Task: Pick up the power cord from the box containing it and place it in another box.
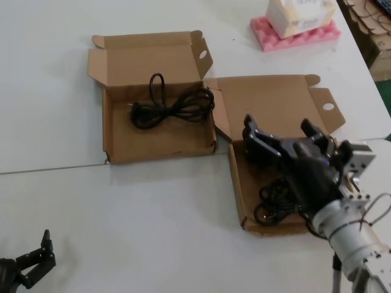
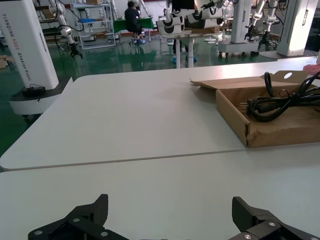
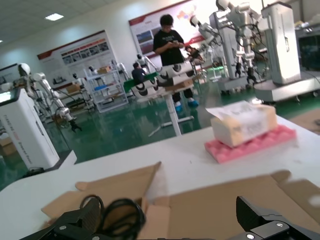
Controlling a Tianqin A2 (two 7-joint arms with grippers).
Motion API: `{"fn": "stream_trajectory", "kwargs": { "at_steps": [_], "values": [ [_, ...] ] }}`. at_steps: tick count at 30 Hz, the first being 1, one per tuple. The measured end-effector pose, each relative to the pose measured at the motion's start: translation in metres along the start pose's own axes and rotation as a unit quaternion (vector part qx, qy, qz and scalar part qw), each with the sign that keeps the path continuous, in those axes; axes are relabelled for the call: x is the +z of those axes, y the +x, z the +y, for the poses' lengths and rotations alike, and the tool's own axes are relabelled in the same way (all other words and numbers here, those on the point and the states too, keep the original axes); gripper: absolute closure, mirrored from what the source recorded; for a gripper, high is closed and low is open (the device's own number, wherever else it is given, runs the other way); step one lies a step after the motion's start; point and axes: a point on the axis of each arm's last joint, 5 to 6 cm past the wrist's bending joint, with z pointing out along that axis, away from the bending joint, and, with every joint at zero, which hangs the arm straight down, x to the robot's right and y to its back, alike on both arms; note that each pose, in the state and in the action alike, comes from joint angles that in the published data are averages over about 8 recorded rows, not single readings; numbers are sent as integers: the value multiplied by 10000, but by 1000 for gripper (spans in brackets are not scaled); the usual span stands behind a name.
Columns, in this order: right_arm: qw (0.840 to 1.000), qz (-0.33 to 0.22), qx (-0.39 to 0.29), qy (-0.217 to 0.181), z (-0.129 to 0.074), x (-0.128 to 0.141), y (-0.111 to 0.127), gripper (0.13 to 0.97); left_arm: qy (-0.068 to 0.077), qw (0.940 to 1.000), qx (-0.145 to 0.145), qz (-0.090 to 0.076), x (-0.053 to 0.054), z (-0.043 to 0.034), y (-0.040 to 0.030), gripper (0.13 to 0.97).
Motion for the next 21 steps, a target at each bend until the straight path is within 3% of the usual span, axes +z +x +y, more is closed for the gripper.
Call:
{"fn": "stream_trajectory", "kwargs": {
  "at_steps": [11, 21],
  "values": [
    [9988, 240, 278, -311, 188, -342, 178, 130, 0, 10000, 0, 0, 0, 0, 0, 156],
    [9960, 469, 496, -577, 325, -675, 332, 130, 0, 10000, 1, -1, 0, 0, 0, 132]
  ]
}}
